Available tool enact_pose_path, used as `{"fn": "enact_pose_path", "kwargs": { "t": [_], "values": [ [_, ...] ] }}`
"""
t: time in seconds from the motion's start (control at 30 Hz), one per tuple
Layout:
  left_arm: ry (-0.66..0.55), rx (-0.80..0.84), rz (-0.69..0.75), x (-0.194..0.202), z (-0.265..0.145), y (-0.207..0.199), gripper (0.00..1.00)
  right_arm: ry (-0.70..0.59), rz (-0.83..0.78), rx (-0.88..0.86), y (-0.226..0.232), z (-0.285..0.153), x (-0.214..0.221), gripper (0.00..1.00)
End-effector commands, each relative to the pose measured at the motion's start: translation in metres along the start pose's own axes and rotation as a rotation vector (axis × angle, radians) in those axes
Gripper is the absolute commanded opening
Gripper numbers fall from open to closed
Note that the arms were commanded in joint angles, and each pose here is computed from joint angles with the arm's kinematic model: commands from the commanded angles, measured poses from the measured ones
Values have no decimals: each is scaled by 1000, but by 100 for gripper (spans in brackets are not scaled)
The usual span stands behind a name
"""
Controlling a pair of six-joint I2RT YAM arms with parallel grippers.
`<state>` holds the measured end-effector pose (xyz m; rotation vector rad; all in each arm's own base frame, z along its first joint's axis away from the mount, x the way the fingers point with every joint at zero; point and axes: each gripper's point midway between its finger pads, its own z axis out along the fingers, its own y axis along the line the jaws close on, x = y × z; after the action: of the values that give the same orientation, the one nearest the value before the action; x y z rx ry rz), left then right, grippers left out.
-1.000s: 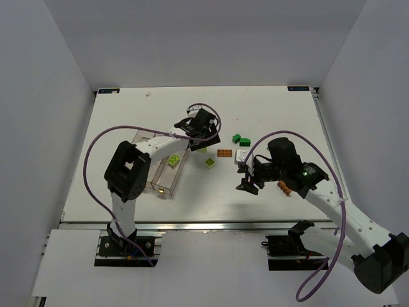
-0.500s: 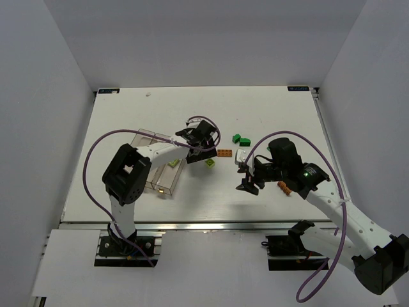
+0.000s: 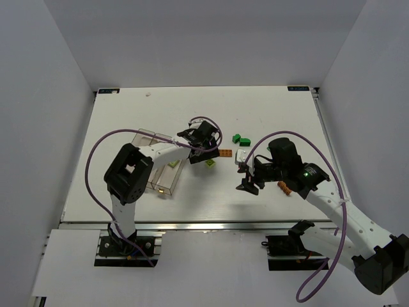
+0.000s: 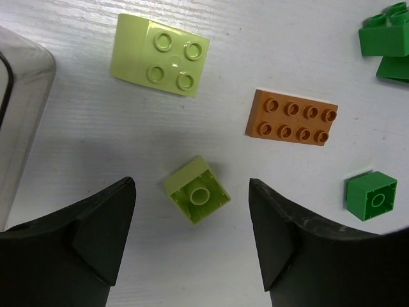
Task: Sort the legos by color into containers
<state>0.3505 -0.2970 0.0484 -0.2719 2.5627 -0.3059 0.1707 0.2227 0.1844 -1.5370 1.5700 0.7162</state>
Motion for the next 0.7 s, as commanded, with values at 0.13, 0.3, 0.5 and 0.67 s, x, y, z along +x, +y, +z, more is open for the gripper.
{"fn": "enact_pose_path", "kwargs": {
  "t": [0.13, 0.3, 0.5, 0.67],
  "values": [
    [-4, 60, -19, -3, 1, -24, 77, -21, -22, 6, 0, -2, -5, 65],
    [-1, 49, -16, -1, 3, -21, 70, -24, -25, 7, 0, -3, -6, 65],
    [17, 64, -14, 6, 3, -21, 60, -29, -29, 8, 0, -4, -8, 65],
    [25, 73, -11, 7, 2, -22, 59, -29, -26, 8, 0, -4, -8, 65]
  ]
}}
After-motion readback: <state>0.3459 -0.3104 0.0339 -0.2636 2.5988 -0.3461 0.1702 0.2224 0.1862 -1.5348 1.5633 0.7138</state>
